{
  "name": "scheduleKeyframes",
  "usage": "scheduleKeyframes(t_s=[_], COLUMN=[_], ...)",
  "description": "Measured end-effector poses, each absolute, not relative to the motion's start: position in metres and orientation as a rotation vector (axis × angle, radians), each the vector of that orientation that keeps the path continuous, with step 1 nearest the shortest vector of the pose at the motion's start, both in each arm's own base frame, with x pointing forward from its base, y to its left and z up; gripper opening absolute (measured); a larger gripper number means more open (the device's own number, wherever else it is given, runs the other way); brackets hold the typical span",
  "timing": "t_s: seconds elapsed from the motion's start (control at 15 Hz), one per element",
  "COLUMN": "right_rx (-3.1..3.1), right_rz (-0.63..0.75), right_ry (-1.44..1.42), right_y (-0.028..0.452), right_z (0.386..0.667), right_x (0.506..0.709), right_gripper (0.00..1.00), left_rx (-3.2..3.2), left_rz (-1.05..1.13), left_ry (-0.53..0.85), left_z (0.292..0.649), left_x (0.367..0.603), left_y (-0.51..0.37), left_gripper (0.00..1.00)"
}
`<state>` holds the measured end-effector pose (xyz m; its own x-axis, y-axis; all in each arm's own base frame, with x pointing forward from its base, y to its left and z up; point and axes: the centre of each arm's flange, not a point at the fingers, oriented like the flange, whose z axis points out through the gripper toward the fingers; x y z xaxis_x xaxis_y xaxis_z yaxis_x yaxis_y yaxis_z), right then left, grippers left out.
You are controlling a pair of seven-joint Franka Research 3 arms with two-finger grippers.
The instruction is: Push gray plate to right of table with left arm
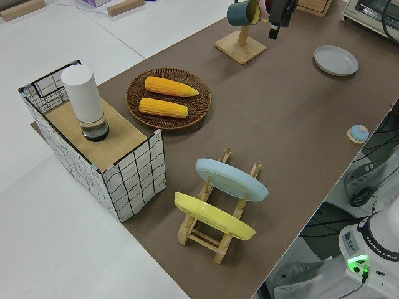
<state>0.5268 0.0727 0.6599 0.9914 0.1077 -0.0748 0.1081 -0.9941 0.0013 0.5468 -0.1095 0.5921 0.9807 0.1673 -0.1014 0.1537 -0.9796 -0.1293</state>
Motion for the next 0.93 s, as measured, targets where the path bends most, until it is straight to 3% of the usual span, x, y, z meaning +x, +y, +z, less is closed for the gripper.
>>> scheduleKeyframes(t_s=[0.4,0.93], right_rx=[3.129,3.129], right_rz=[-0.117,-0.117], right_ry=[0.17,0.17], right_y=[0.073,0.073], right_z=[0.66,0.66], right_x=[0.527,0.527], right_gripper=[0.99,0.99], left_rx=[-3.069,-3.19], left_rz=[0.216,0.099], left_ry=[-0.068,0.19], left_z=[0.589,0.568], left_x=[0.56,0.588], left_y=[0.025,0.012], left_gripper=[1.0,1.0])
